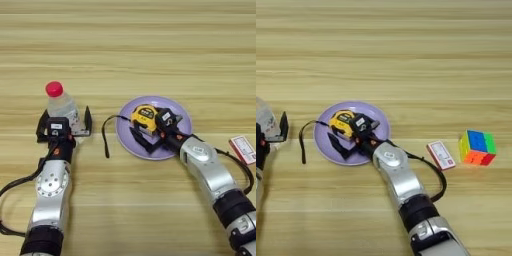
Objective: Move the objects on the table
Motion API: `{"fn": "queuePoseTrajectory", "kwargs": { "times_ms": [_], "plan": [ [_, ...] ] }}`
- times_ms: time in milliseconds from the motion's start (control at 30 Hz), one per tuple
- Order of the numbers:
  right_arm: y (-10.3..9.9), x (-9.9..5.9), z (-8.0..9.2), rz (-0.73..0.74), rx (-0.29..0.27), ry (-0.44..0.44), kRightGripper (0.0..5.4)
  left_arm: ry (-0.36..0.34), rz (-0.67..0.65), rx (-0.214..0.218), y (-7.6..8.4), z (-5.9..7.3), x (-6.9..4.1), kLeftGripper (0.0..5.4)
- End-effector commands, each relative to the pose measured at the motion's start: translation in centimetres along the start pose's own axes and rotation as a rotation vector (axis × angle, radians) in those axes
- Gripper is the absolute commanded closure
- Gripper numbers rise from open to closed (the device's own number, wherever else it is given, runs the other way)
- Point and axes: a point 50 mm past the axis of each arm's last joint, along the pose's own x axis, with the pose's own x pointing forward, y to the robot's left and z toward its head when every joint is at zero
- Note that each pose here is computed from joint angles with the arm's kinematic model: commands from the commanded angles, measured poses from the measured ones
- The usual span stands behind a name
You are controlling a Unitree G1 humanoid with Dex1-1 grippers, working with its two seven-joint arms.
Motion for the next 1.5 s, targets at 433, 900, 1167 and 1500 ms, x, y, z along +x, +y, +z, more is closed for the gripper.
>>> {"fn": "queuePoseTrajectory", "kwargs": {
  "times_ms": [433,900,1167,1500],
  "plan": [
    [0.2,1.0,0.0,-0.003,-0.015,-0.007,0.17,0.010,-0.005,0.008,-0.1,0.0,0.0,0.00],
    [0.3,0.8,-0.1,-0.030,-0.009,-0.021,1.12,0.011,-0.008,0.007,-0.3,0.0,-0.1,0.00],
    [0.2,0.3,0.8,-0.067,-0.018,-0.072,1.12,0.011,-0.006,0.006,-0.3,-0.1,-0.2,0.00],
    [-0.8,-1.2,2.6,-0.167,-0.033,-0.157,1.12,0.013,-0.004,0.003,-0.3,-0.1,-0.3,0.00]
  ]
}}
